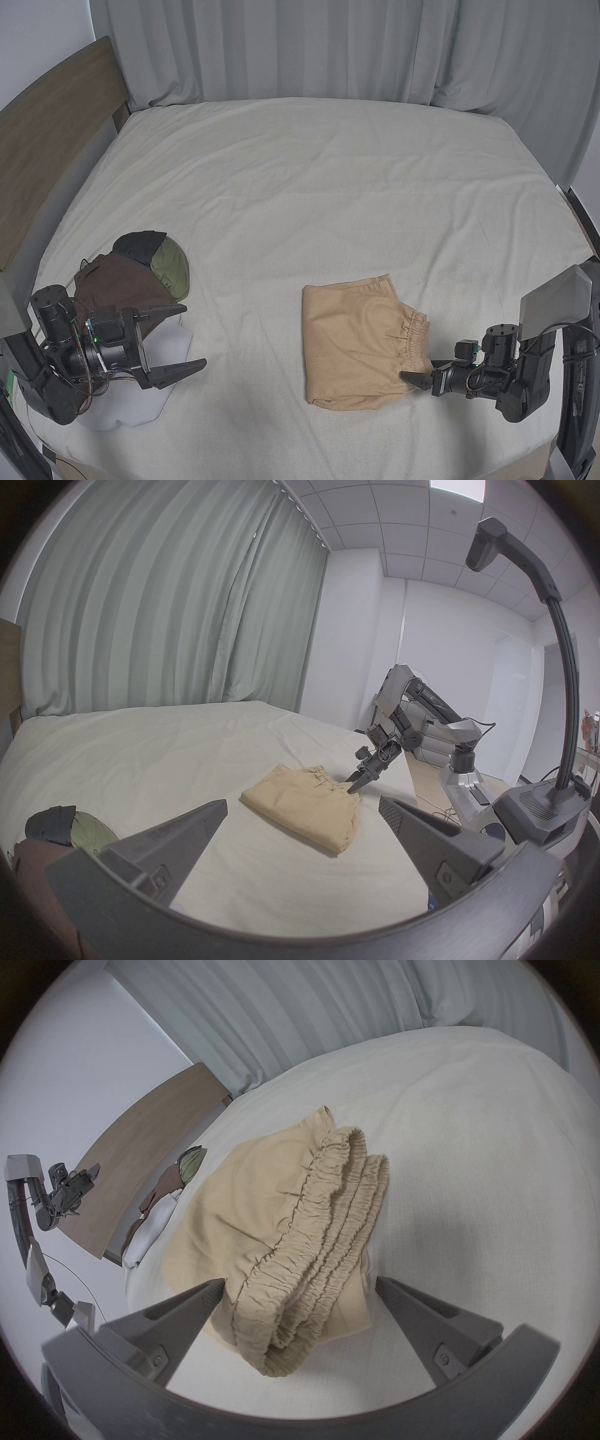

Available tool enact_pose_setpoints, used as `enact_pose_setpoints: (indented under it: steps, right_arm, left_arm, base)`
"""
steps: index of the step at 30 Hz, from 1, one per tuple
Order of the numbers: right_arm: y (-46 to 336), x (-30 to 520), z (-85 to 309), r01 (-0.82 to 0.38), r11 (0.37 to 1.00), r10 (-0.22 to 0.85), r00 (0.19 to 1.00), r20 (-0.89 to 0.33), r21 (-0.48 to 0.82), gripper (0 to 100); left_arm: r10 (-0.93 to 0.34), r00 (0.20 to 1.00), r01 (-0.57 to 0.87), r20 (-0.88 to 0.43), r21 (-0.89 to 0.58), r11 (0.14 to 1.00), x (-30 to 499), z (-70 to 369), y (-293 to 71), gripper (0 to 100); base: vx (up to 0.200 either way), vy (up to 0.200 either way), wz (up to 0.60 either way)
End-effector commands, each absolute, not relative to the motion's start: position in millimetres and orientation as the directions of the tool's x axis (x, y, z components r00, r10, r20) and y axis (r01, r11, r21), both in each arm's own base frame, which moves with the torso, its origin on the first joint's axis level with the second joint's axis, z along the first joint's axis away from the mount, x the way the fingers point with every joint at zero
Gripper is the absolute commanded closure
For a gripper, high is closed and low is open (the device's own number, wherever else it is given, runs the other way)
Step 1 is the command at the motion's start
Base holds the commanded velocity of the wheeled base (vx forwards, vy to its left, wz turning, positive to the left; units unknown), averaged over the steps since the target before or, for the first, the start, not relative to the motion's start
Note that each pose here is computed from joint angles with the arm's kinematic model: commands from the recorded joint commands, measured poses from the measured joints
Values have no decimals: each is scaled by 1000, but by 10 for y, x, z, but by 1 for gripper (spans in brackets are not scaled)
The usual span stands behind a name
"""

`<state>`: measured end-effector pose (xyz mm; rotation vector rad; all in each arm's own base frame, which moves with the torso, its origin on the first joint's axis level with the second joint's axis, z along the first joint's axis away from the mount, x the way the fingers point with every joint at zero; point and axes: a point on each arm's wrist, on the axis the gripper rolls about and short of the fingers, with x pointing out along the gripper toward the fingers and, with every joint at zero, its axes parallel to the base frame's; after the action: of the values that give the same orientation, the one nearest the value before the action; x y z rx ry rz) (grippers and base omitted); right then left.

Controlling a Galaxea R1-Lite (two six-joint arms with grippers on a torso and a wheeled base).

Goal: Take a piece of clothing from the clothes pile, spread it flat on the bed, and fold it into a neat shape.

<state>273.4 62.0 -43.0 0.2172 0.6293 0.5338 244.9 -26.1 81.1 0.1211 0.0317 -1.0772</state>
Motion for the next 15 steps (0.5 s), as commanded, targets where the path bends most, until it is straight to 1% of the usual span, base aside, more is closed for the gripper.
enact_pose_setpoints:
  steps: [1,7,11,15]
  right_arm:
    - [630,2754,-514,-400,844,535,670,-515,357,0]
    - [684,2781,-556,-402,837,546,662,-514,370,0]
    - [841,2773,-547,-391,809,582,639,-502,440,0]
    - [864,2770,-530,-389,803,588,638,-497,451,0]
  left_arm:
    - [-877,474,880,-85,84,467,2449,811,-262,0]
    - [-877,474,880,-85,84,467,2449,811,-262,0]
    - [-877,474,880,-84,85,467,2447,815,-262,0]
    - [-877,474,880,-84,85,467,2447,815,-262,0]
  base:
    - [0,0,0]
    - [0,0,0]
    - [0,0,0]
    - [0,0,0]
